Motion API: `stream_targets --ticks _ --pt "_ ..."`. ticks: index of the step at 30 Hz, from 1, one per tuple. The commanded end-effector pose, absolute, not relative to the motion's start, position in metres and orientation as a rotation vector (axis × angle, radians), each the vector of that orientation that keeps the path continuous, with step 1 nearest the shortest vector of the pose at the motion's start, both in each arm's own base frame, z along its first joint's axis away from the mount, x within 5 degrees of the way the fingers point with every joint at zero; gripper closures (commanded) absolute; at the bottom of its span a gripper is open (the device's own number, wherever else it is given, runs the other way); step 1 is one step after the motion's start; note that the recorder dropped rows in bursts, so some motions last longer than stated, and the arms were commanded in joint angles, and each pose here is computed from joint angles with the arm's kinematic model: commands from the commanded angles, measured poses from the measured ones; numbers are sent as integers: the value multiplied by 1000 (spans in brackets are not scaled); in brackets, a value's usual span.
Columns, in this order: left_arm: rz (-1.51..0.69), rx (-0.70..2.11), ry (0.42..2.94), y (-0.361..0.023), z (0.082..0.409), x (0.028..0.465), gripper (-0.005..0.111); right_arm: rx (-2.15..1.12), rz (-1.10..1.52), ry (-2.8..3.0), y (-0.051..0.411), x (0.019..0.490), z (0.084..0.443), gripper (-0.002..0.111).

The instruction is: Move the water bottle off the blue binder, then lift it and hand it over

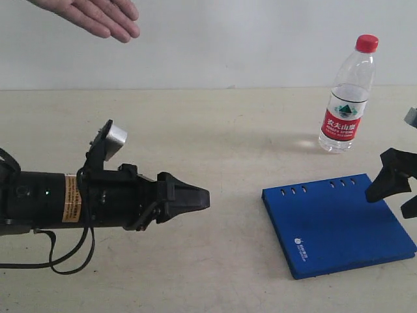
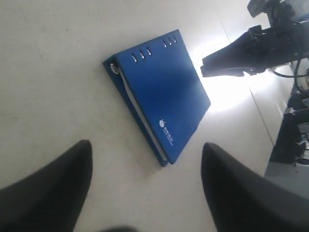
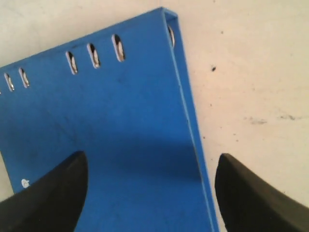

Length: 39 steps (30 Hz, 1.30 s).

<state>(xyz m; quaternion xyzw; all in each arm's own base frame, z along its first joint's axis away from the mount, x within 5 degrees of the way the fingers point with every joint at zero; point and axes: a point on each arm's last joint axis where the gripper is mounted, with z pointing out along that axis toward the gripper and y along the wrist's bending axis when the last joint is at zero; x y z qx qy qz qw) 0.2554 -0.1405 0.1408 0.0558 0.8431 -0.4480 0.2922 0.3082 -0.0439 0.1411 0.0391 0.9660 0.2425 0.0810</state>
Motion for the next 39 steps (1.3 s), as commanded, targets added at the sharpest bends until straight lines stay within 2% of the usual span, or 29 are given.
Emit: stream_targets --ticks 1,8,11,19,29,39 --pt "-1253 117 2240 -144 136 257 45 84 657 2860 -49 314 144 42" --pt "-1387 104 2298 -155 126 267 45 119 719 2919 -49 315 118 42" --pt "-1420 96 2268 -158 130 274 45 84 845 2907 -42 315 114 42" --pt "-1416 133 2203 -163 142 291 45 -113 1398 2604 -15 315 141 42" --pt "-1294 109 2257 -159 138 299 45 -67 1451 2569 0 319 146 42" --pt "-1302 137 2259 -160 138 297 45 -259 1484 2590 38 317 146 45"
